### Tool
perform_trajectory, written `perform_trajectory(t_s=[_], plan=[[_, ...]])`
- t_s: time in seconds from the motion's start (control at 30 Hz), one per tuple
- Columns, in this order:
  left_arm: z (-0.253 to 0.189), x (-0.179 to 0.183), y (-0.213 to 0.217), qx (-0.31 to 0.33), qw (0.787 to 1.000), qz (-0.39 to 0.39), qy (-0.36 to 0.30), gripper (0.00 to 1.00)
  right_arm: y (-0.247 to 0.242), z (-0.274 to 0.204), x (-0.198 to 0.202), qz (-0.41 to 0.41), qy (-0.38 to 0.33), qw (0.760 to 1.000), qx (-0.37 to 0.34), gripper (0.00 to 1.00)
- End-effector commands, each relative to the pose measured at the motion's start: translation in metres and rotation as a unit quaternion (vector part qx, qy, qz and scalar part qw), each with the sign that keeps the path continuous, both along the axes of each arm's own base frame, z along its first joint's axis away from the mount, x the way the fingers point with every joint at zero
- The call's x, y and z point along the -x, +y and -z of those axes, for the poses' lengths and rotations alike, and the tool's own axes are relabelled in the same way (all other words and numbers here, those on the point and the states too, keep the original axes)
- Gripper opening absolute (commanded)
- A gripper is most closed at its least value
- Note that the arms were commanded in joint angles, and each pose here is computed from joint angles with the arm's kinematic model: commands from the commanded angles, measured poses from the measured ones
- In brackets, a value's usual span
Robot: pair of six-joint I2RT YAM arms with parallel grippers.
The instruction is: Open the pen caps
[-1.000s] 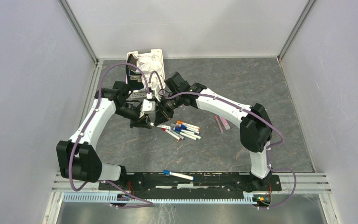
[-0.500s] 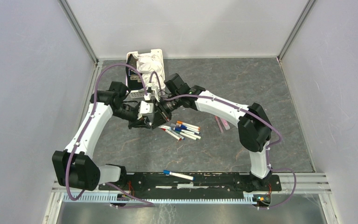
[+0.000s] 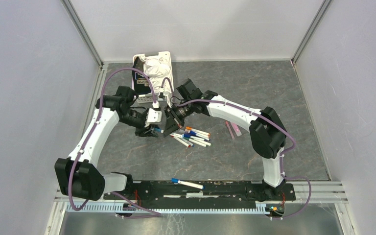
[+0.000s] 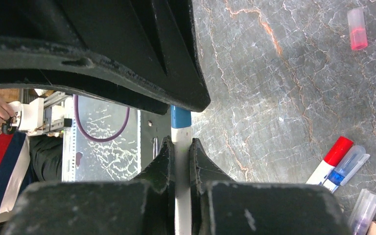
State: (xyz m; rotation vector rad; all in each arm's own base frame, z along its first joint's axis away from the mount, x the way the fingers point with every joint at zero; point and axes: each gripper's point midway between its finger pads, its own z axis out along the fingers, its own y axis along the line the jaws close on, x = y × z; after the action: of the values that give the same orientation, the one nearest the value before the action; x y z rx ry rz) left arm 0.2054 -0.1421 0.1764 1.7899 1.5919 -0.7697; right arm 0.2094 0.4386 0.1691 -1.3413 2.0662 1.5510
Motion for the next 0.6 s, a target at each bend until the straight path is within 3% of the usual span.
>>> perform_trajectory(t_s=[0.0,0.1,0.27,0.43,0.57], plan=[[0.000,0.008,-0.010,0.018,0.999,0.026,-0.008,0.43,0.007,-0.019,-0.011,0.006,-0.019,1.000,-0.020,0.00],[0.005,0.008,-0.011,0.018,1.000,0.025,-0.007,0.41,0.010,-0.019,-0.010,0.001,-0.017,1.000,-0.020,0.00],[0.008,0.005,-0.013,0.016,1.000,0.025,-0.005,0.26,0.011,-0.020,-0.010,-0.004,-0.015,1.000,-0.021,0.00],[0.011,0.002,-0.013,0.012,1.000,0.025,-0.004,0.03,0.007,-0.014,-0.010,-0.004,-0.018,1.000,-0.011,0.00],[0.023,-0.005,0.003,-0.042,0.999,0.014,-0.004,0.02,-0.021,0.002,-0.015,0.015,-0.035,0.999,0.018,0.00]])
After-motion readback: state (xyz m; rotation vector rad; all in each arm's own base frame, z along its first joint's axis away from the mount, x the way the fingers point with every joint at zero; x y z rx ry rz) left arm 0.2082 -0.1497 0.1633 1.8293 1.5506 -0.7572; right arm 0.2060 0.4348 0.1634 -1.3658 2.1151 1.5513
